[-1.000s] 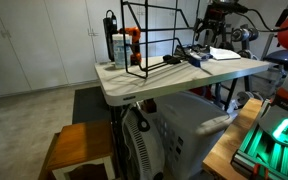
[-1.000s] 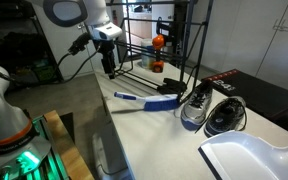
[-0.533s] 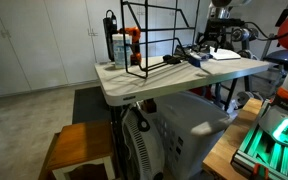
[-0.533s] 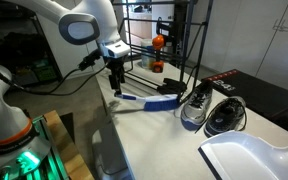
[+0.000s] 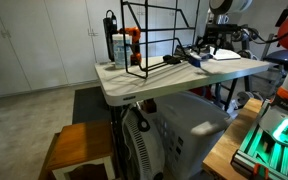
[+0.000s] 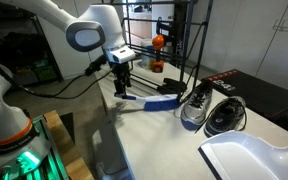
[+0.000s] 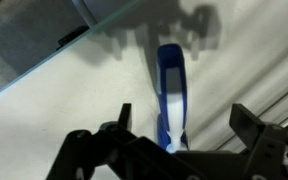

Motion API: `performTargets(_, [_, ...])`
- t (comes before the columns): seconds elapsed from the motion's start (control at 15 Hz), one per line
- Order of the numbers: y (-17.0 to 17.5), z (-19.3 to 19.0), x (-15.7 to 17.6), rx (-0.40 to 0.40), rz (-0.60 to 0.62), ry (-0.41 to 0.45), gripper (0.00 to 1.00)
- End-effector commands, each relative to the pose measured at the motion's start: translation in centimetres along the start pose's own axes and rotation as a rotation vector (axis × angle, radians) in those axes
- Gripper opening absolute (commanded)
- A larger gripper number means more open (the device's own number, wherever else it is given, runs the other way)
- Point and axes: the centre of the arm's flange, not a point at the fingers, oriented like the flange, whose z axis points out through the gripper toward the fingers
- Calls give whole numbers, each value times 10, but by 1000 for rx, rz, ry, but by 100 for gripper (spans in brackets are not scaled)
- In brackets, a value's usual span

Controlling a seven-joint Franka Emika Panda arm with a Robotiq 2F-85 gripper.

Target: Put the white hand broom on the dustpan

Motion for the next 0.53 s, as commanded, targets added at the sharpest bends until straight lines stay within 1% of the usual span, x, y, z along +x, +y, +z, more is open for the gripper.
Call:
performTargets(0.0, [-16,8,6,-28,1,22,100])
performTargets(0.27, [-28,17,16,-64,-2,31,100])
performTargets(0.47, [-33,26,27,-70,9,19,100])
